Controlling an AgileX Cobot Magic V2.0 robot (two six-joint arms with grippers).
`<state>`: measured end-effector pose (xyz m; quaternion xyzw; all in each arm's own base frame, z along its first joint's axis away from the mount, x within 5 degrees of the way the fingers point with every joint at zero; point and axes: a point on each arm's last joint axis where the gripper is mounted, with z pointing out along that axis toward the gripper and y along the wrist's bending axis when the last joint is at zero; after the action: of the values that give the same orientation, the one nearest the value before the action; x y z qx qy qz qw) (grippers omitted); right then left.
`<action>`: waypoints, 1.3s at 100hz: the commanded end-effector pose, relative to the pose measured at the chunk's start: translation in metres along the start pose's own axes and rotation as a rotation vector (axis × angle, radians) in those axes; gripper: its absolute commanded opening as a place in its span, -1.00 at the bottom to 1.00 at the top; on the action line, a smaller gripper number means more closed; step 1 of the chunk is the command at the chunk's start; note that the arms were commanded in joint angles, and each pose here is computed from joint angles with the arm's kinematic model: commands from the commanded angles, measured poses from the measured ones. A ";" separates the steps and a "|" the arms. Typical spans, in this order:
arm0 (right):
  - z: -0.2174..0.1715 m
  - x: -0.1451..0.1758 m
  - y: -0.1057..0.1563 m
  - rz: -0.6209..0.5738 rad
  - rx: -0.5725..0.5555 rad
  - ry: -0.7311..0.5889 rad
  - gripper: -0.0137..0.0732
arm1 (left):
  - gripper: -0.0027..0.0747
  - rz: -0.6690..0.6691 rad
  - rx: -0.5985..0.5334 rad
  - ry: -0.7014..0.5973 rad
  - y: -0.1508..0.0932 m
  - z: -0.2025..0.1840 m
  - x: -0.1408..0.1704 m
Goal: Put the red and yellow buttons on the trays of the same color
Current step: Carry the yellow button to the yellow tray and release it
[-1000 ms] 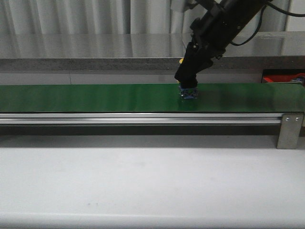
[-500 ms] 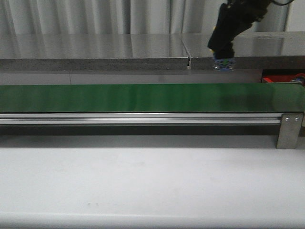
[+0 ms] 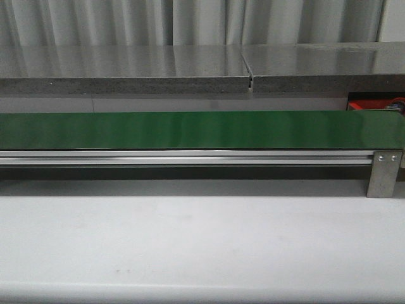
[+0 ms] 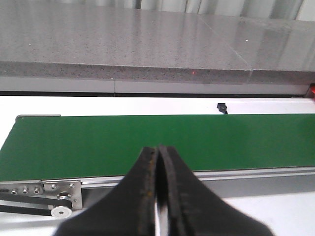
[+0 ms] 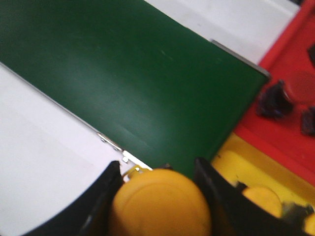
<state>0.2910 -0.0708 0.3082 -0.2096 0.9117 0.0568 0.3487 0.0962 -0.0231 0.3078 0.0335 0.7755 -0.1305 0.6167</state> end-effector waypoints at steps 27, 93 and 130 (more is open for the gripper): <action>-0.056 0.040 -0.057 0.226 0.190 -0.187 -0.50 | -0.98 -0.017 -0.006 -0.088 -0.001 -0.002 -0.014; 0.011 0.097 -0.111 0.387 0.202 -0.034 -0.50 | -0.98 -0.017 -0.006 -0.088 -0.001 -0.002 -0.014; 0.042 0.126 -0.109 0.436 0.193 0.007 -0.50 | -0.98 -0.017 -0.006 -0.088 -0.001 -0.002 -0.014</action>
<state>0.2764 -0.2009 0.1799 0.0224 0.9502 0.0574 0.3056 0.0962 -0.0231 0.3078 0.0335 0.7755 -0.1305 0.6167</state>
